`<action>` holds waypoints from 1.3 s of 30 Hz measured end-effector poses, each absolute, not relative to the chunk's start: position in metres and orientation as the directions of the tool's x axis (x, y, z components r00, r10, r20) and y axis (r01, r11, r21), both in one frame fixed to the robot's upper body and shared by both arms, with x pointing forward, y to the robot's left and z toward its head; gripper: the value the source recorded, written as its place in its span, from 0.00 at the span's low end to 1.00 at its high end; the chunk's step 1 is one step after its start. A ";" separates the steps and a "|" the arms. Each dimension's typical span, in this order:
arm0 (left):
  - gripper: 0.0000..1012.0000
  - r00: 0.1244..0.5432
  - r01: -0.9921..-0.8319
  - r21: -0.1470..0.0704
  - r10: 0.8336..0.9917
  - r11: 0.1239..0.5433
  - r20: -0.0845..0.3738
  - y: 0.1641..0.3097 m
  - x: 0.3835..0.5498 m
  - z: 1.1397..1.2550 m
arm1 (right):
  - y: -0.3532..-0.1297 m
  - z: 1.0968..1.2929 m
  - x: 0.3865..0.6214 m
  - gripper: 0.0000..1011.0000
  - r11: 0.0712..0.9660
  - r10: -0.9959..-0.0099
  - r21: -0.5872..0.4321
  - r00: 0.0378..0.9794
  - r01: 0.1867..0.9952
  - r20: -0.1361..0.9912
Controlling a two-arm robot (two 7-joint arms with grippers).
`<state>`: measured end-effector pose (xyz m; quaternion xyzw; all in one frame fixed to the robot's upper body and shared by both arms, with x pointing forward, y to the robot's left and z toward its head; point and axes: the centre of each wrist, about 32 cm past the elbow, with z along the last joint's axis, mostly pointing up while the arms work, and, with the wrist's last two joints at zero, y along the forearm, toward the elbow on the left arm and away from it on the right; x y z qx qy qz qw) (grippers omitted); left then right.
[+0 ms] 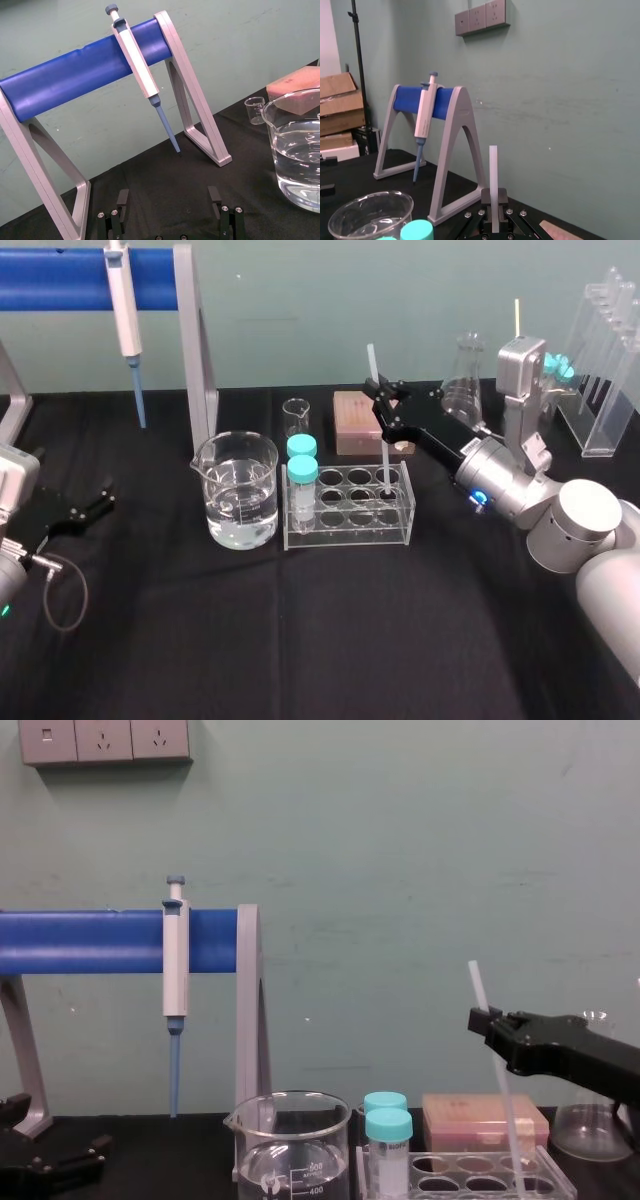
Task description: Pick up the stirring rod with one hand, then place it down.
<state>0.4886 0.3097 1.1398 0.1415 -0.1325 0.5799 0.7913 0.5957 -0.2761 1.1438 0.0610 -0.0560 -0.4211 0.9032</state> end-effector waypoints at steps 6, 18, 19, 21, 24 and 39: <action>0.99 0.292 -0.955 0.070 0.880 0.287 0.374 0.310 0.489 1.140 | -0.277 1.138 0.598 0.07 0.643 -0.764 0.138 0.645 0.753 0.038; 0.99 0.292 -0.955 0.070 0.880 0.287 0.374 0.310 0.489 1.140 | -0.277 1.131 0.600 0.07 0.641 -0.766 0.105 0.643 0.760 0.024; 0.99 0.292 -0.955 0.070 0.880 0.287 0.374 0.310 0.489 1.140 | -0.277 1.131 0.600 0.07 0.641 -0.766 0.104 0.642 0.760 0.024; 0.99 0.292 -0.955 0.070 0.880 0.287 0.374 0.310 0.489 1.140 | -0.277 1.131 0.600 0.07 0.641 -0.766 0.104 0.642 0.760 0.024; 0.99 0.292 -0.955 0.070 0.880 0.287 0.374 0.310 0.489 1.140 | -0.277 1.131 0.600 0.07 0.641 -0.766 0.104 0.642 0.761 0.024; 0.99 0.292 -0.955 0.070 0.880 0.287 0.374 0.310 0.489 1.140 | -0.278 1.131 0.600 0.17 0.641 -0.766 0.105 0.642 0.761 0.025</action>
